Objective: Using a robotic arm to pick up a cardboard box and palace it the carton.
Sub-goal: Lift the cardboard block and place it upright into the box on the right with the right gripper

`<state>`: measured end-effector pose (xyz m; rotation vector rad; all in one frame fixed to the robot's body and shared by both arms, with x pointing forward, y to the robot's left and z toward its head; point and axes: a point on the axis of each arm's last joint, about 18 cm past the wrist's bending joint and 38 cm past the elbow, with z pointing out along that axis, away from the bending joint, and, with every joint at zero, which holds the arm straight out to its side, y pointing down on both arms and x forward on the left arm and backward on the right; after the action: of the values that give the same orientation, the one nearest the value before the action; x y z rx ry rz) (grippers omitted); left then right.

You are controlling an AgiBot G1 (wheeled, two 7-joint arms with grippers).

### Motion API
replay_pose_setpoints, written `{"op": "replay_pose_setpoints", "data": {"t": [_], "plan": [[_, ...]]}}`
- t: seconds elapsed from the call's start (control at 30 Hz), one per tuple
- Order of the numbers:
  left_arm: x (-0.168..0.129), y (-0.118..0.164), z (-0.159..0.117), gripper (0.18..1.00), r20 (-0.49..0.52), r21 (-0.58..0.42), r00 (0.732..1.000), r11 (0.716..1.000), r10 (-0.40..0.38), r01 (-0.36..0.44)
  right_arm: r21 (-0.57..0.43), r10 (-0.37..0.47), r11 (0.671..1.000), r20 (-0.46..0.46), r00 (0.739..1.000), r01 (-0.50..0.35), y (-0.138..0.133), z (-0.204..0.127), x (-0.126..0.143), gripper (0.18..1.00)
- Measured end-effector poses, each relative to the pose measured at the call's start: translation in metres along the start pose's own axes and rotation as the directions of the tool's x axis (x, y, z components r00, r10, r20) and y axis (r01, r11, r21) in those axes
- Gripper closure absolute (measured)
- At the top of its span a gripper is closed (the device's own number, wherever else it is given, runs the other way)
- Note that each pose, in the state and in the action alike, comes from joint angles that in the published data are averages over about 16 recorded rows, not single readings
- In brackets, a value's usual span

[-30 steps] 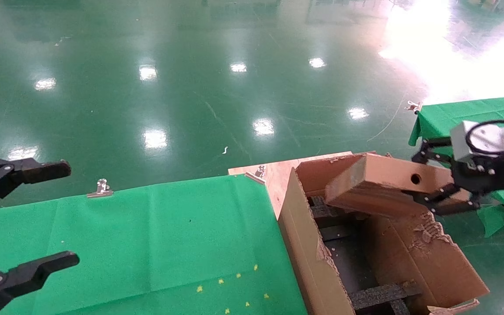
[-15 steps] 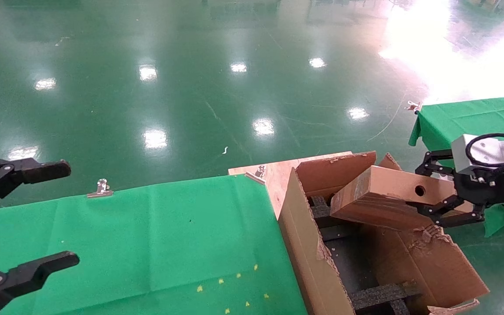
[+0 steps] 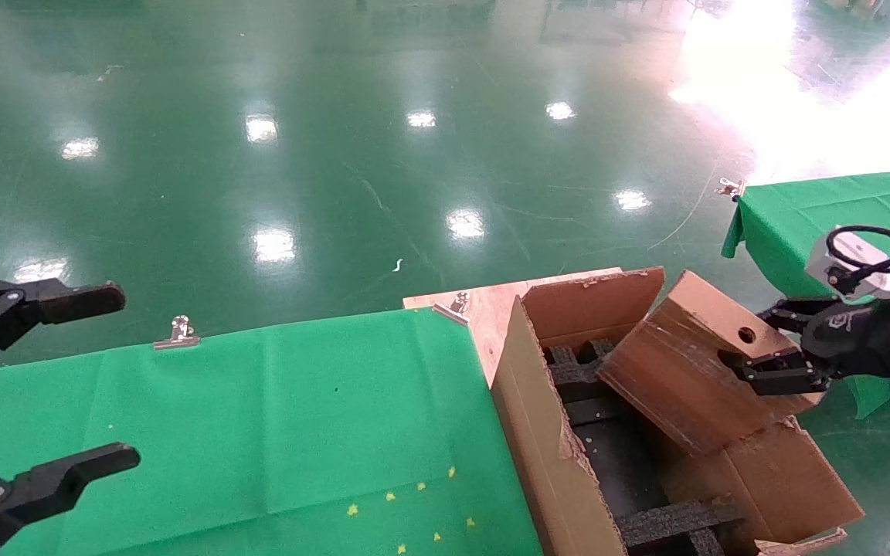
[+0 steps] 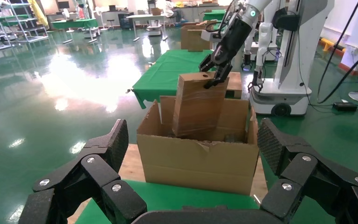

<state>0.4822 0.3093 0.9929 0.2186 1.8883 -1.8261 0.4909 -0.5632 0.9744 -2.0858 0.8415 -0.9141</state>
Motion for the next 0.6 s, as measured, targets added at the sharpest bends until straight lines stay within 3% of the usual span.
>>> {"op": "replay_pose_setpoints", "data": {"t": [0.27, 0.6], "plan": [[0.000, 0.000, 0.000, 0.183, 0.000, 0.000, 1.000, 1.000, 0.000, 0.000, 0.024, 0.197, 0.980, -0.058, 0.979, -0.196, 0.019, 0.001, 0.005, 0.880], [0.000, 0.000, 0.000, 0.183, 0.001, 0.000, 1.000, 1.000, 0.000, 0.000, 0.027, 0.250, 0.968, -0.071, 0.966, -0.249, 0.024, 0.002, 0.007, 0.881]]}}
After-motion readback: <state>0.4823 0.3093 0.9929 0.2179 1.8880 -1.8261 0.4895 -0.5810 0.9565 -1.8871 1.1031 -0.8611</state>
